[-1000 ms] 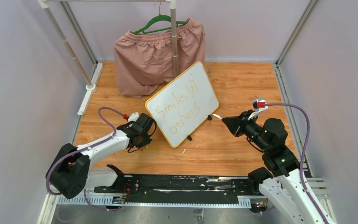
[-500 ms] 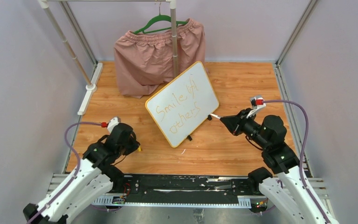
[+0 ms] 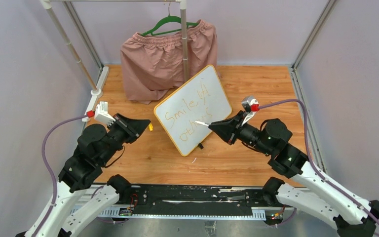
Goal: Write a sentence on the whiteboard
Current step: Close the whiteboard marker at the center of the board, then place the whiteboard marker at the center of the board.
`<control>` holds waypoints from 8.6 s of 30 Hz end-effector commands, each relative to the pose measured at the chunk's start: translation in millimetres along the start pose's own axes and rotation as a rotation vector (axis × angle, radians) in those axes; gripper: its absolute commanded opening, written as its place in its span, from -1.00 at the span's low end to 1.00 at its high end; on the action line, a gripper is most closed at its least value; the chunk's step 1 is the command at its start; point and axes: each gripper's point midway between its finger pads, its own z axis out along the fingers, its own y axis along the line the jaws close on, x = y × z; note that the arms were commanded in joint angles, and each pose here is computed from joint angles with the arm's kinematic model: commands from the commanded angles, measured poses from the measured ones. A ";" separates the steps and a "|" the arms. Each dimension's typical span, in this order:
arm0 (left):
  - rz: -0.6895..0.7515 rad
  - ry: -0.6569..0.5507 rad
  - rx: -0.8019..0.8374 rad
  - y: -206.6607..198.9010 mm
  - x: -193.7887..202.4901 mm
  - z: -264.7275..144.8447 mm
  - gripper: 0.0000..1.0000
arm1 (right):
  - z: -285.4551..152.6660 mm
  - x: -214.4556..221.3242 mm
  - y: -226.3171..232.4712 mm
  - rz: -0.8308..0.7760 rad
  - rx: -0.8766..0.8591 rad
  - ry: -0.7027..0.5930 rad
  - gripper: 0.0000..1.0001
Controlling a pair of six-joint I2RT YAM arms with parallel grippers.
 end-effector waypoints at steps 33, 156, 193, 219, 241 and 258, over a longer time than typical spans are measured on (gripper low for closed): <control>-0.435 -0.266 0.484 -137.1 -91.3 10.2 -1.00 | 67.5 -112.9 127.4 -0.509 -0.036 -0.628 -1.00; -0.425 -0.247 0.492 -132.3 -84.1 6.9 -1.00 | 78.7 -113.8 140.7 -0.446 -0.067 -0.594 -1.00; -0.417 -0.141 0.562 -150.3 -71.3 -2.4 -1.00 | 104.7 -108.2 143.7 -0.593 -0.028 -0.584 -1.00; -0.325 0.039 0.639 -165.8 -33.0 4.9 -1.00 | 141.4 -93.8 162.1 -1.005 -0.028 -0.603 -1.00; -0.297 0.125 0.610 -171.1 27.5 8.7 -1.00 | 142.8 -94.3 164.2 -1.080 -0.009 -0.612 -1.00; 0.020 -0.290 0.221 -60.5 -59.4 -34.8 1.00 | 16.2 -42.1 64.8 -0.569 0.090 -0.197 -1.00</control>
